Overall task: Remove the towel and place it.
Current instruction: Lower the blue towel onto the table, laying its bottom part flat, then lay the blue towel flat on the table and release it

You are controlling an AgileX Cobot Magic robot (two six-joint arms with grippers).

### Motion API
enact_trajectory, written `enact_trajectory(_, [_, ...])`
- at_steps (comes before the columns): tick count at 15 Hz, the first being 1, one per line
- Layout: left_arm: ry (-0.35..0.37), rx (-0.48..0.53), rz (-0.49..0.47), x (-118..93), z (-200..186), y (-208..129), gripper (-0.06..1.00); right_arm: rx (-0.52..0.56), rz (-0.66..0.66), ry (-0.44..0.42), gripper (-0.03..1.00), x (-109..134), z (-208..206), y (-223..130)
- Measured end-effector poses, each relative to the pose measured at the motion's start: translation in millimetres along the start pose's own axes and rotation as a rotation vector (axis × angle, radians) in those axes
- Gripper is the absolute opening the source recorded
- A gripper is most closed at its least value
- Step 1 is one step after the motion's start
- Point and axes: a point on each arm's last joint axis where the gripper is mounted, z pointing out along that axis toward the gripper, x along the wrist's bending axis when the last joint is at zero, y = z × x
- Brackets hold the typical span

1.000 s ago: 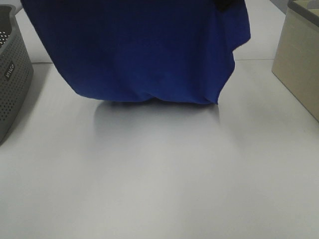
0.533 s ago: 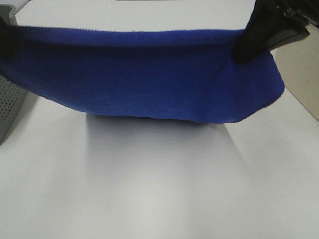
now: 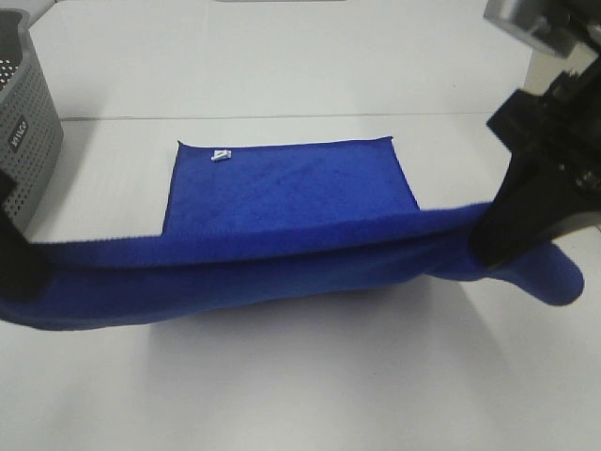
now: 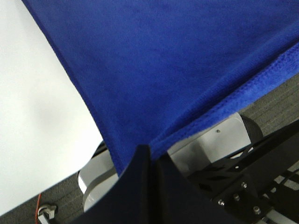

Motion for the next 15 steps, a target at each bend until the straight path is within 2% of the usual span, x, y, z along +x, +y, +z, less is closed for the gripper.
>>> enact_trajectory(3, [-0.015, 0.106, -0.050, 10.0, 25.7, -21.0, 0.00, 0.114, 0.064, 0.054, 0.02, -12.0, 29.8, -21.2])
enact_trajectory(6, [-0.068, 0.203, -0.101, 14.8, 46.2, -42.5, 0.00, 0.204, 0.115, 0.089, 0.02, -22.9, 54.3, -42.0])
enact_trajectory(8, [-0.078, 0.244, -0.124, 17.9, 54.2, -52.1, 0.00, 0.268, 0.161, 0.119, 0.02, -31.3, 73.6, -50.2])
enact_trajectory(15, [-0.036, 0.444, -0.173, 36.5, 105.0, -47.8, 0.00, 0.440, 0.217, 0.172, 0.02, -59.1, 124.5, -40.6])
